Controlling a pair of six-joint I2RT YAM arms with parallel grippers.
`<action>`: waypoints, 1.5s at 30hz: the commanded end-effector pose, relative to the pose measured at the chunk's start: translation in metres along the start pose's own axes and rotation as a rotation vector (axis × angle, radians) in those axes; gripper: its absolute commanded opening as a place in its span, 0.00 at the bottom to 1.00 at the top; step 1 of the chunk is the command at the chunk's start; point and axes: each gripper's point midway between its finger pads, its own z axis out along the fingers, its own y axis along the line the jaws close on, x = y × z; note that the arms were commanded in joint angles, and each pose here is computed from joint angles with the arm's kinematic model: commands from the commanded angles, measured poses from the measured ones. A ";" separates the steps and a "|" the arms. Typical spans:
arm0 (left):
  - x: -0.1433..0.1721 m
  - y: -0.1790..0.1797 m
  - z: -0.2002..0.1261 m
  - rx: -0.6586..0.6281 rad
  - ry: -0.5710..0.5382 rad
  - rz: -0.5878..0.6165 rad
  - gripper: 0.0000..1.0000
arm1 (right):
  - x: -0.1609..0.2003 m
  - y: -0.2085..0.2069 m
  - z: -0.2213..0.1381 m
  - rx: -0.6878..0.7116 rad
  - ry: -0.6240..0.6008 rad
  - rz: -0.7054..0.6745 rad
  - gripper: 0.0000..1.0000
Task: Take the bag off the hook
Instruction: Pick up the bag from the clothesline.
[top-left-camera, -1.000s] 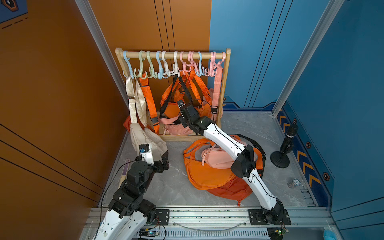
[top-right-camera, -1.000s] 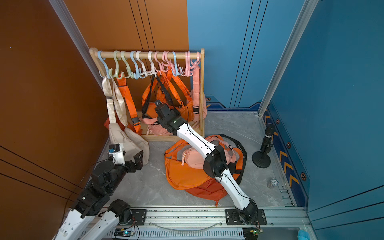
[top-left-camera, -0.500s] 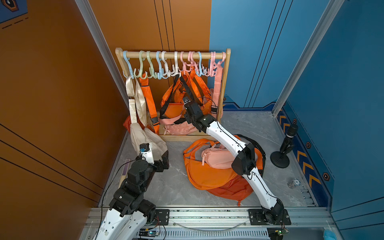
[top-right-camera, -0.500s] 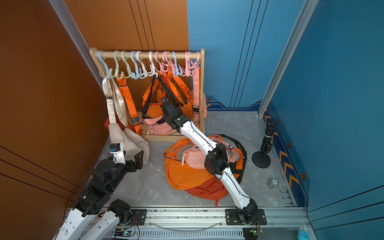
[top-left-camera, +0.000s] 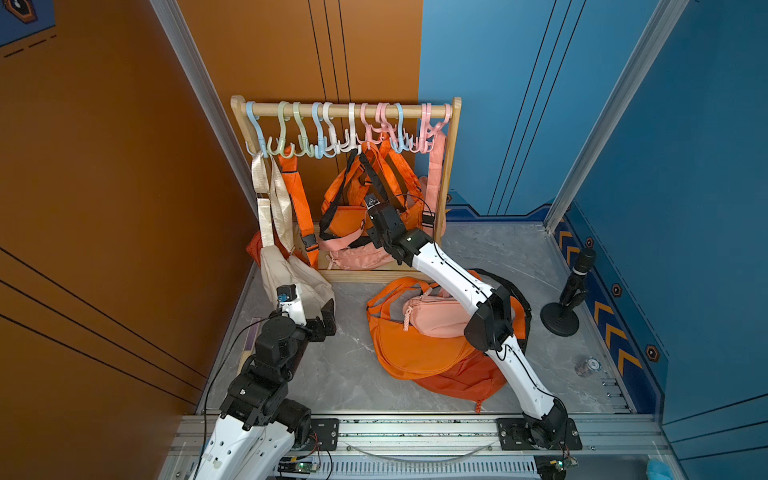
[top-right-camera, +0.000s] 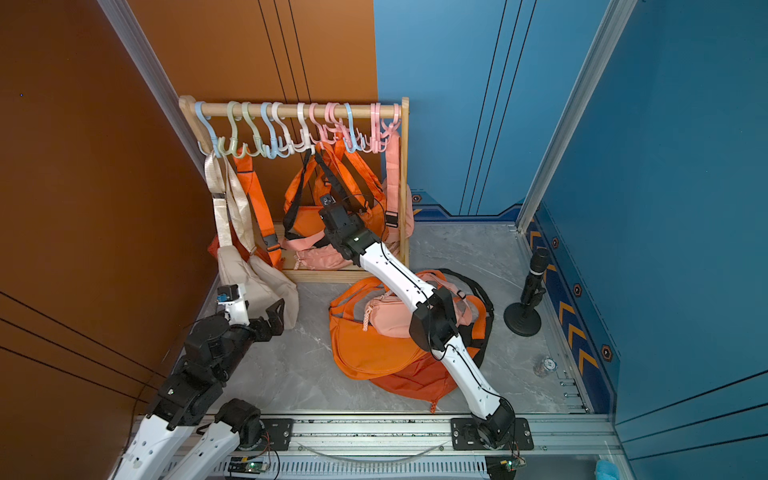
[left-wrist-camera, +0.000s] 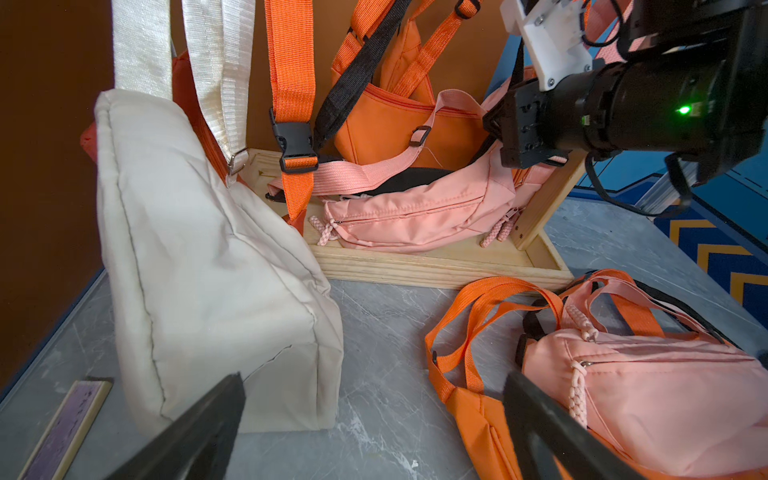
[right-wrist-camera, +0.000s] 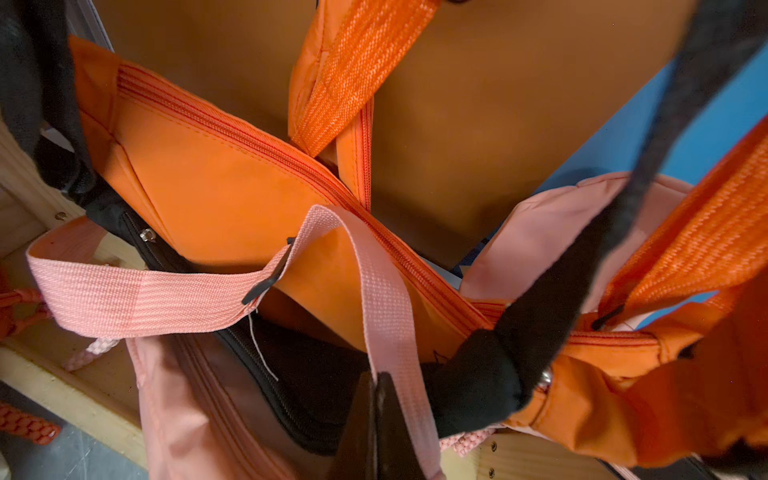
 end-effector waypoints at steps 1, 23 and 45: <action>-0.008 -0.004 0.003 0.018 -0.028 0.003 0.98 | -0.046 -0.017 -0.050 -0.007 -0.090 0.025 0.00; -0.053 -0.082 -0.005 0.399 -0.271 0.344 0.98 | -0.103 -0.046 -0.178 -0.070 -0.251 0.029 0.00; -0.035 -0.131 0.066 0.456 -0.217 0.456 0.98 | -0.125 -0.073 -0.272 -0.096 -0.368 0.032 0.00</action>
